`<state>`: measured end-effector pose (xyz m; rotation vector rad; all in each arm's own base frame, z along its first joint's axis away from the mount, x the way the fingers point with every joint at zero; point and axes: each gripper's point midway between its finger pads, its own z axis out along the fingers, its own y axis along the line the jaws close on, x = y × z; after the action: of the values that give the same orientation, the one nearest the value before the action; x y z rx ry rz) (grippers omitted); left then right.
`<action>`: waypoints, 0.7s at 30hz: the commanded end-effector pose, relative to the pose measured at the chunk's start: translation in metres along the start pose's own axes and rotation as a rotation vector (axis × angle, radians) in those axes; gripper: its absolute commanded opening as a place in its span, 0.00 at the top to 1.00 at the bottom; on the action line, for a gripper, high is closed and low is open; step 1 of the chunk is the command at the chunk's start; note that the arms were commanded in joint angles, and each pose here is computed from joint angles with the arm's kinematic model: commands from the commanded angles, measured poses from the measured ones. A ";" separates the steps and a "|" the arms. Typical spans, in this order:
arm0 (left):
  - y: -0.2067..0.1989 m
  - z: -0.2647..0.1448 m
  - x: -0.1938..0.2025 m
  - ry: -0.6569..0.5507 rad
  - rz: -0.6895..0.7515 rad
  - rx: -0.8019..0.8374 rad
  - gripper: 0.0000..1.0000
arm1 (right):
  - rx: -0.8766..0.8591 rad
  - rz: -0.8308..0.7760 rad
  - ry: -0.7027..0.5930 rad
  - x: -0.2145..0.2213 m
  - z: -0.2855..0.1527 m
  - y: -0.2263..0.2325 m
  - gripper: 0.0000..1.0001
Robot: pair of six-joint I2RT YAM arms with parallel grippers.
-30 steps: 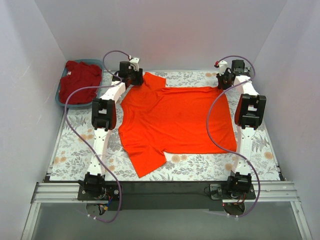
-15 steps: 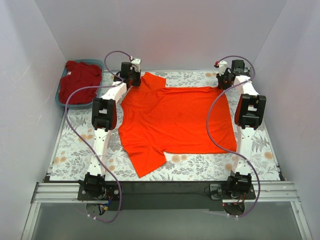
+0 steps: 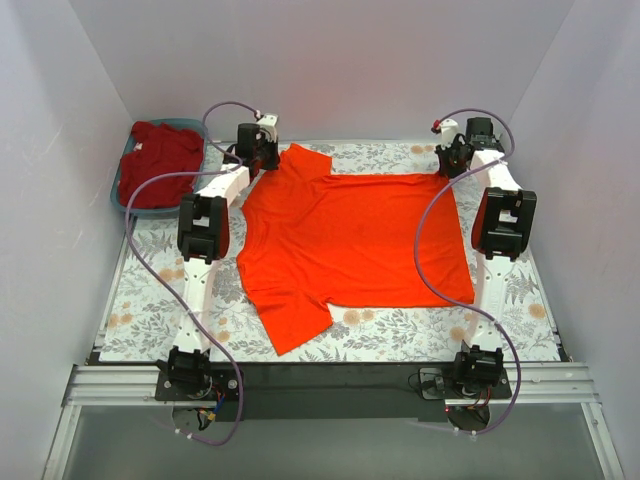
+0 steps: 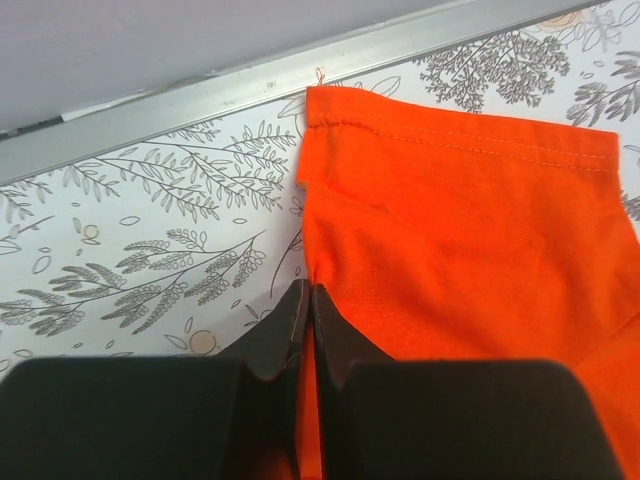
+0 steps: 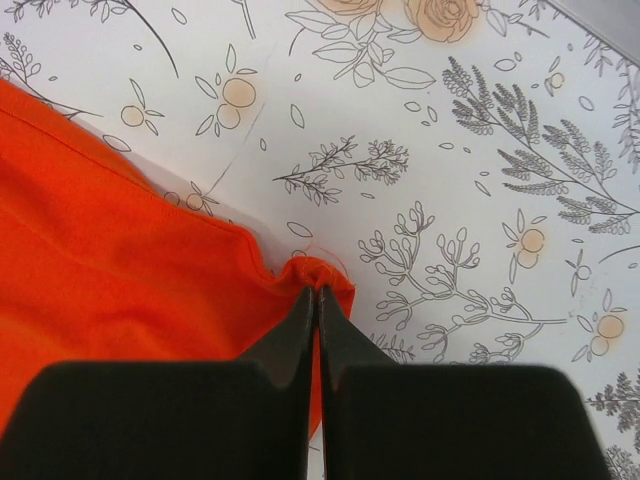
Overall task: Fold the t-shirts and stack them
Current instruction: Fold the tshirt
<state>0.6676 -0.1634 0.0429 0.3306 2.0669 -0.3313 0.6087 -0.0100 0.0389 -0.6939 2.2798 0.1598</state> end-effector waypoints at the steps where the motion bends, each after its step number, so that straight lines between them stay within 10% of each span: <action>1: 0.000 -0.045 -0.096 -0.205 0.045 0.007 1.00 | 0.058 -0.021 -0.109 -0.044 -0.039 -0.015 0.99; 21: -0.017 -0.117 -0.069 -0.195 0.106 0.085 1.00 | 0.005 -0.026 -0.122 -0.031 -0.073 -0.004 0.99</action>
<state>0.6048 -0.1489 0.1022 0.4058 1.9738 -0.3987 0.5823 -0.0188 0.0718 -0.6690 2.2499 0.2026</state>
